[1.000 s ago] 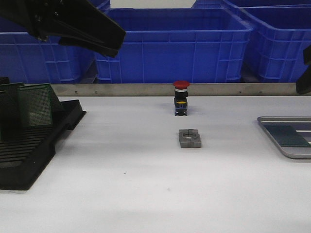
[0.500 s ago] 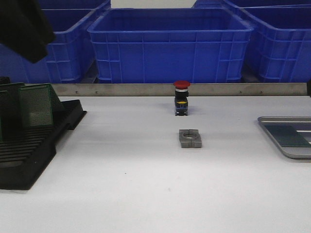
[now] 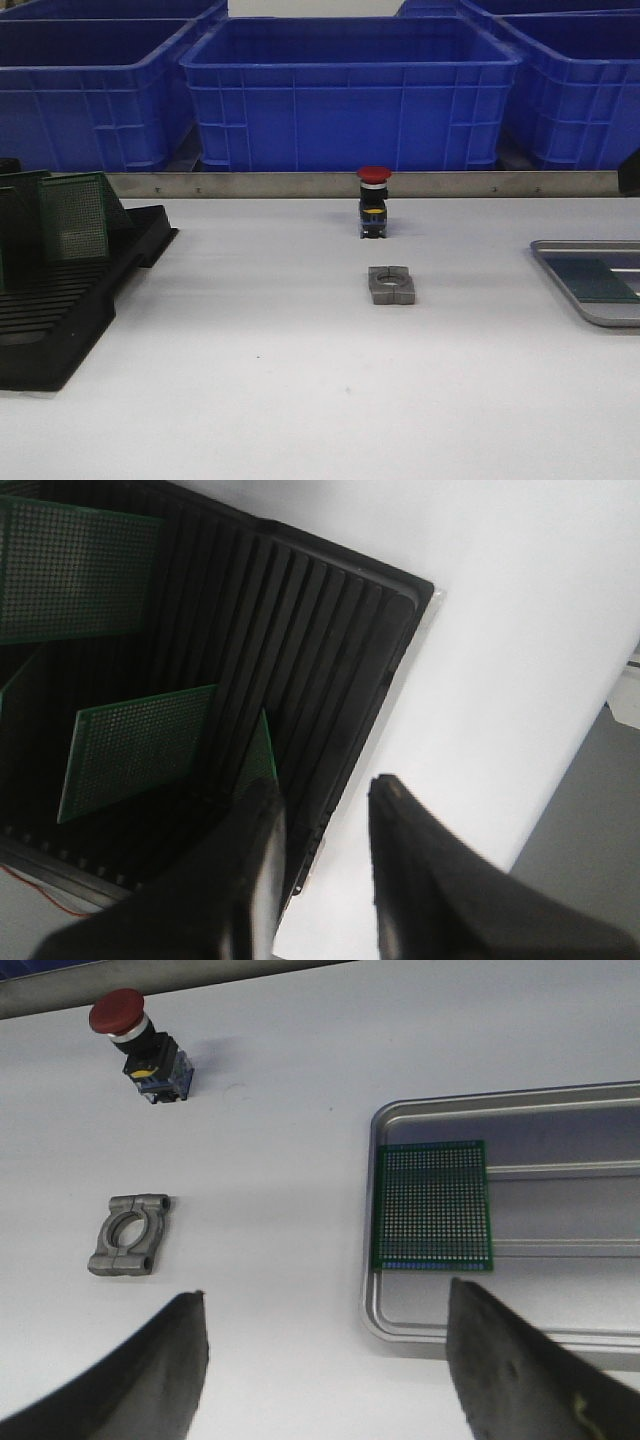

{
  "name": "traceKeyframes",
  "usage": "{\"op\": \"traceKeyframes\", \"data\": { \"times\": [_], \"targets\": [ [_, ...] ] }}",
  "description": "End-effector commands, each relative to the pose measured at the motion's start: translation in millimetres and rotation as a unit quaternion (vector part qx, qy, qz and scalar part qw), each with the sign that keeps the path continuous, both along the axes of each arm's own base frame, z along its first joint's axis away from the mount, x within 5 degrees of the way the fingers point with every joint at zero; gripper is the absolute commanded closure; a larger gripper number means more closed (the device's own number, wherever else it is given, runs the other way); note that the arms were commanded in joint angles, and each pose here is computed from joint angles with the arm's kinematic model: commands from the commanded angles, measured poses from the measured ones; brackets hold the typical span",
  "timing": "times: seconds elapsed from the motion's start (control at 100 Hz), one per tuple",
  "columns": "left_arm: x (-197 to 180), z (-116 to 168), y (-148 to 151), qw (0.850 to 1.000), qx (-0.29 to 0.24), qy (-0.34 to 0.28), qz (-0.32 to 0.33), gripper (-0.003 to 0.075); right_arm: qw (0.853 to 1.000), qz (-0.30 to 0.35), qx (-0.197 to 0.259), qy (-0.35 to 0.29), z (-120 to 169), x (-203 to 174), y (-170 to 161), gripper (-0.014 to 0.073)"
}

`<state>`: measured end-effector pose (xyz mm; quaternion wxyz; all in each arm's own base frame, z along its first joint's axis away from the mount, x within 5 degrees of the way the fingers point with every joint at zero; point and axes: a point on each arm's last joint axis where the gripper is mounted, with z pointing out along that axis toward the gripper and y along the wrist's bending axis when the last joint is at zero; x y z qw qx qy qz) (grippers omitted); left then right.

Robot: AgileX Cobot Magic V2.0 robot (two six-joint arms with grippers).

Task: Place circuit board on tray
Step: 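Grasp a second green board in the rack with the left gripper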

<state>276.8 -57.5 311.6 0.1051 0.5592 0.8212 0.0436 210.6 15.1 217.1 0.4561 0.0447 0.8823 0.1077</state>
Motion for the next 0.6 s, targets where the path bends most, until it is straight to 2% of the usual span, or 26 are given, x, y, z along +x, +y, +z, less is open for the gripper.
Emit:
{"op": "traceKeyframes", "data": {
  "times": [0.0, 0.2, 0.44, 0.59],
  "targets": [
    [-9, 17, 1, 1.0, -0.011, -0.004, 0.013, 0.059, 0.999, 0.012, 0.011, -0.028, 13, 2, 2, 0.0069],
    [-9, 17, -1, 1.0, -0.021, -0.002, 0.013, 0.058, 0.999, 0.013, 0.011, -0.029, 14, 2, 3, 0.0069],
    [-13, -2, 12, 0.999, 0.049, 0.017, 0.008, 0.0374, 0.999, 0.017, 0.014, -0.03, 14, 2, 3, 0.0069],
    [-23, -30, 19, 0.994, 0.089, 0.062, -0.004, 0.0363, 0.999, 0.02, 0.016, -0.03, 15, 2, 4, 0.0069]
  ]
}}
